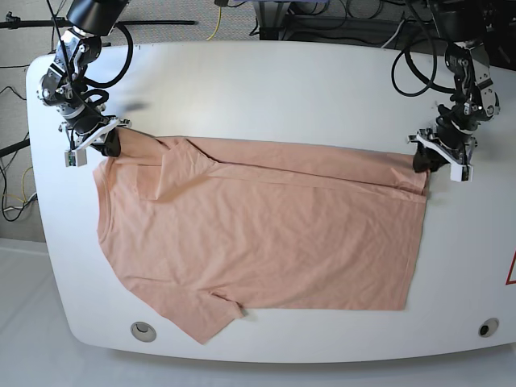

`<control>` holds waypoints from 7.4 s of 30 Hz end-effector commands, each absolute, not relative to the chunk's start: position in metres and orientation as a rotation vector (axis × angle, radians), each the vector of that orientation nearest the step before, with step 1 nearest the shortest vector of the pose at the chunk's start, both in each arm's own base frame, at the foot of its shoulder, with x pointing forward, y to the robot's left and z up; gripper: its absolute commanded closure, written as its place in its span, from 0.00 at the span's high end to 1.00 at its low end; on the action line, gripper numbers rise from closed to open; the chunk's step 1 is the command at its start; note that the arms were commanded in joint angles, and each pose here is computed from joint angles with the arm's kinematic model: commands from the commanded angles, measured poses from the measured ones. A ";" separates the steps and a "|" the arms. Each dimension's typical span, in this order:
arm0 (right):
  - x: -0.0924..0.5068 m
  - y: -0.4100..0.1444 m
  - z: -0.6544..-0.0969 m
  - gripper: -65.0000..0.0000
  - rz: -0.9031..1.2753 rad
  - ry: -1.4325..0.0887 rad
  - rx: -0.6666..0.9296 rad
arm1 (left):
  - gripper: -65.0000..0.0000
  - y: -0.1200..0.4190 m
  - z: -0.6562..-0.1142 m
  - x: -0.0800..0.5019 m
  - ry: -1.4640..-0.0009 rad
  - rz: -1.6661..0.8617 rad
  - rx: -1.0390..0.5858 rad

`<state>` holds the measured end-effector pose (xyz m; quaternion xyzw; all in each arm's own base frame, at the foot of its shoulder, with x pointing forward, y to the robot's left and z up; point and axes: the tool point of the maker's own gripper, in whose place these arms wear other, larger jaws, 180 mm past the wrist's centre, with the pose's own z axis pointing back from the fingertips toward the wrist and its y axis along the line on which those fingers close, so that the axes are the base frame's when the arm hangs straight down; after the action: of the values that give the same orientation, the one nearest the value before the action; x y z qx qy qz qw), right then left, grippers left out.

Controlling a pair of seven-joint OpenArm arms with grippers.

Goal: Fold the T-shirt properly
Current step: 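Reposition both grippers above the folded collar edge, then close both grippers on the folded collar edge of the shirt, then pull the held collar edge back with both grippers, dragging the shirt, then open both grippers and release the collar edge, then move both grippers across the shirt toward its hem corners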

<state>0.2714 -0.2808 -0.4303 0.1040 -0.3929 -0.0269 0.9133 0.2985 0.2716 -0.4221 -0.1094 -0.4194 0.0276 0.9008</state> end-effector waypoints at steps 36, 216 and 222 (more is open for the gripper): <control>0.211 -0.287 -0.453 0.00 -0.008 -0.652 0.164 | 0.00 0.260 -0.424 0.222 -0.745 -0.079 -0.190; 0.368 -0.242 -0.339 0.51 0.210 -0.912 0.152 | 0.43 0.343 -0.302 0.352 -1.027 -0.041 0.072; 0.400 -0.238 -0.335 0.51 0.198 -0.931 0.193 | 0.44 0.347 -0.306 0.377 -1.032 -0.014 0.057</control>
<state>0.3778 -0.2360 -0.3582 0.0892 -0.4126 0.0959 0.9015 0.3624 0.3343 -0.3272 0.0133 -0.4671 -0.0096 0.8841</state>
